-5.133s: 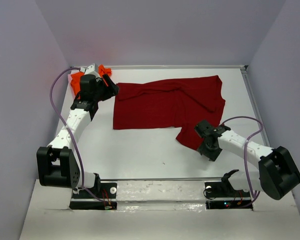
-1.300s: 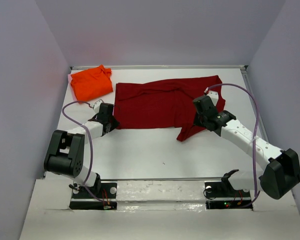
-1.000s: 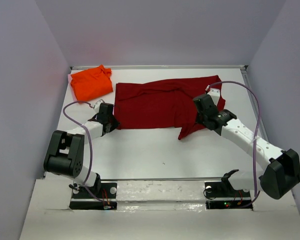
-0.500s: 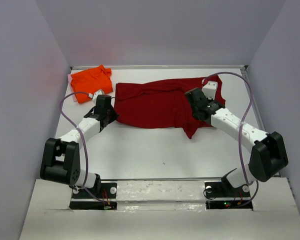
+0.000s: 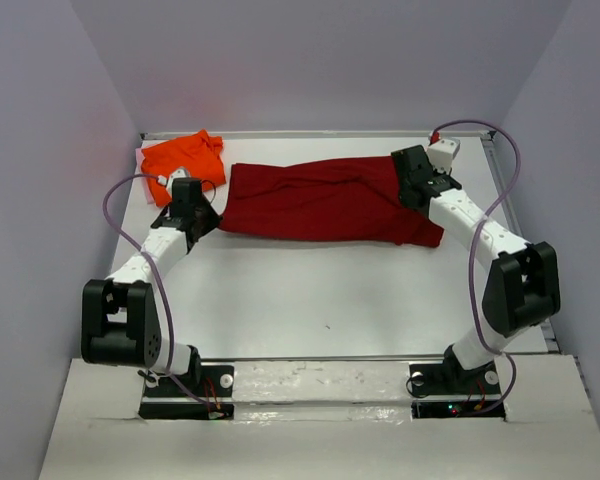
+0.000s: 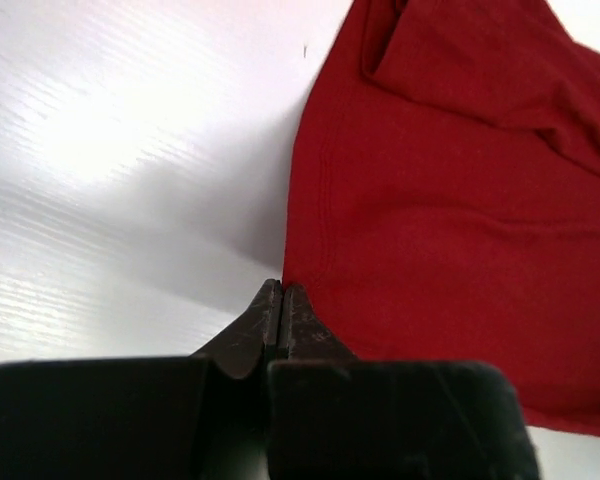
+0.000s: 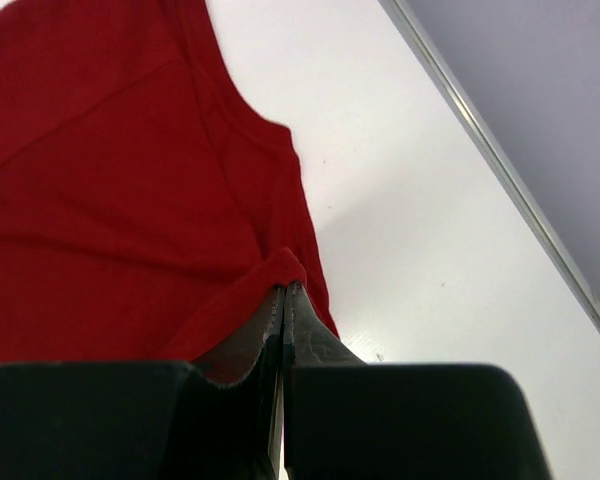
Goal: Fold and stack the t-shirts
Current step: Fold the other side of the tshirt into a rectangle
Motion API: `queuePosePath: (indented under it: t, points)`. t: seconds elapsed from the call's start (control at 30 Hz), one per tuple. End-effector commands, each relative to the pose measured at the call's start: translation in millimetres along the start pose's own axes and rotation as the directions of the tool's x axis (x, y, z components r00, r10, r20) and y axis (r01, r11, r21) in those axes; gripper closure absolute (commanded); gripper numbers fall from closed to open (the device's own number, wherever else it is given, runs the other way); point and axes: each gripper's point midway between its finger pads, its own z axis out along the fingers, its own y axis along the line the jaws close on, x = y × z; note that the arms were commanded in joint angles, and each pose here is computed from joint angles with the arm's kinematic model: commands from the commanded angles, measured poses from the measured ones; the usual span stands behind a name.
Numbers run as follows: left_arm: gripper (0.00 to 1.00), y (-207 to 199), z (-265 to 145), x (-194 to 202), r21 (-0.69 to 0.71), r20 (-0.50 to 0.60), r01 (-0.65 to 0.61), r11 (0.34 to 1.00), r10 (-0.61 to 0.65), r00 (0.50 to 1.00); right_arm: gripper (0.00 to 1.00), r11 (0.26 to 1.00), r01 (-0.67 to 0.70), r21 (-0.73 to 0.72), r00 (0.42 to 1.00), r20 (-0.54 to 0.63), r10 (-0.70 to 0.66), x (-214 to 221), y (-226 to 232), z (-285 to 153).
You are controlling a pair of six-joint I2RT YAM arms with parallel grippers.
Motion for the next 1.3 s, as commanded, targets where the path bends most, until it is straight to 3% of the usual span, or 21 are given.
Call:
queuePosePath:
  t: [0.0, 0.27, 0.53, 0.77, 1.27]
  points:
    - [1.0, -16.6, -7.3, -31.3, 0.056, 0.056, -0.018, 0.998, 0.014, 0.998, 1.0, 0.997, -0.072, 0.014, 0.994, 0.086, 0.071, -39.9, 5.8, 3.9]
    - [1.0, -31.7, 1.5, -51.6, 0.074, 0.068, -0.042, 0.996, 0.037, 0.997, 1.0, 0.999, -0.048, 0.005, 0.995, 0.084, 0.047, -44.5, 28.3, 17.4]
    - [1.0, -47.4, 22.0, -56.2, 0.111, 0.024, -0.037, 0.993, 0.035, 0.999, 1.0, 0.999, -0.053, 0.014, 0.988, 0.147, 0.05, -77.6, 30.8, 13.7]
    - [1.0, -61.7, 30.5, -80.5, 0.111, 0.047, -0.059, 0.992, 0.054, 0.997, 1.0, 0.997, -0.058, 0.043, 0.983, 0.177, 0.049, -100.3, 30.4, 20.5]
    - [1.0, -79.2, 78.5, -98.9, 0.108, 0.008, -0.066, 0.992, 0.066, 0.998, 1.0, 0.989, -0.08, 0.122, 0.978, 0.199, 0.055, -131.2, 30.3, 68.1]
